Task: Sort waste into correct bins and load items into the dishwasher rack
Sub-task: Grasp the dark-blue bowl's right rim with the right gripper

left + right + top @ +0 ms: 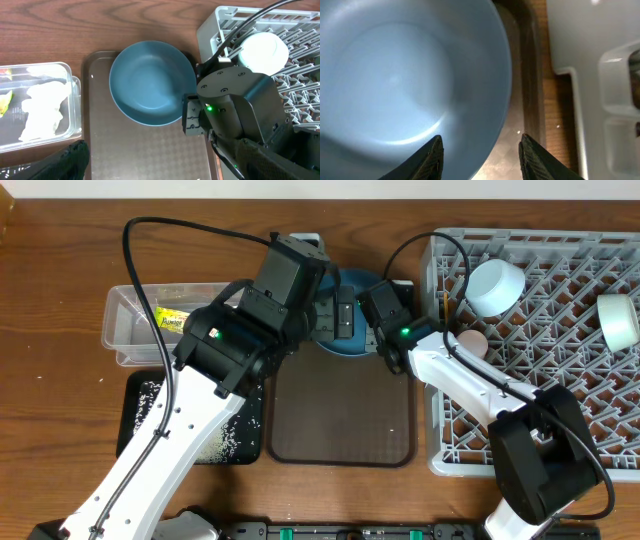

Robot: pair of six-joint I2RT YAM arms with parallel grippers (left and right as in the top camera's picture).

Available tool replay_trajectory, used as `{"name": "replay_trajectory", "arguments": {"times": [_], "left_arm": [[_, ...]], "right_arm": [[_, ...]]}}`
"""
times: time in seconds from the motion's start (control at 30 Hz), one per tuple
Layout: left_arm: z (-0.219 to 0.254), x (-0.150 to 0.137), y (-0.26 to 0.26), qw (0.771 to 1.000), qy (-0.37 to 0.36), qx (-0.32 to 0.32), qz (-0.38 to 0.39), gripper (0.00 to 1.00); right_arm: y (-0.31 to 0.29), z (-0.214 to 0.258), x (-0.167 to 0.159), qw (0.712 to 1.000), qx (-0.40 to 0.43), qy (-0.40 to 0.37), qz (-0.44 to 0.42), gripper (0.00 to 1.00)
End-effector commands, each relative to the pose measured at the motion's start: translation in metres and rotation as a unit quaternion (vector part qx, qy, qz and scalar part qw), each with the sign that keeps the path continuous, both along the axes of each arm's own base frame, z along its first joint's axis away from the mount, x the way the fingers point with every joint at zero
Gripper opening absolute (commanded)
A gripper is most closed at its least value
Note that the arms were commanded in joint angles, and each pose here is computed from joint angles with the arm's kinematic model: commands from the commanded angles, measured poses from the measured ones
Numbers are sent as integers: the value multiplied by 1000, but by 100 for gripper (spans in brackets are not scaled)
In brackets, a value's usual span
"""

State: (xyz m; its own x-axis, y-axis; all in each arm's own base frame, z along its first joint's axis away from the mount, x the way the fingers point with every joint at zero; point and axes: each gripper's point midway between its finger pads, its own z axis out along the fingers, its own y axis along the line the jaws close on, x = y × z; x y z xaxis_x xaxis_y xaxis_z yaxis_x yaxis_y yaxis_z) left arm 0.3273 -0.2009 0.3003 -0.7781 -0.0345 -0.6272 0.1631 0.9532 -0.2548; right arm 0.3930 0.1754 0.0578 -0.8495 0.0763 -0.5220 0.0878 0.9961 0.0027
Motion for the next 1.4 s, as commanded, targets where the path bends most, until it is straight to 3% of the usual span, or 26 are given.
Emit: {"name": "replay_trajectory", "arguments": {"times": [0.0, 0.13, 0.5, 0.63, 0.87, 1.1, 1.2, 1.27, 1.37], "left_arm": [[0, 1, 1, 1000, -2, 5, -1, 96], [0, 1, 1, 1000, -2, 5, -1, 96], [0, 1, 1, 1000, -2, 5, -1, 96], [0, 1, 1, 1000, -2, 5, -1, 96], [0, 1, 1, 1000, -2, 5, -1, 96], [0, 1, 1, 1000, -2, 5, -1, 96], [0, 1, 1, 1000, -2, 5, -1, 96], [0, 1, 1, 1000, -2, 5, -1, 96], [0, 1, 1, 1000, -2, 5, -1, 96]], "right_arm": [[6, -4, -9, 999, 29, 17, -29, 47], [3, -8, -17, 996, 45, 34, -66, 44], [25, -14, -31, 991, 98, 80, -40, 32], [31, -15, -35, 988, 116, 92, -35, 25], [28, -19, -39, 978, 145, 102, -113, 8], [23, -28, -46, 966, 162, 110, -166, 9], [23, -29, -46, 966, 161, 111, -166, 18], [24, -29, -47, 966, 163, 114, -164, 18], [25, -29, -47, 966, 164, 114, -164, 1]]}}
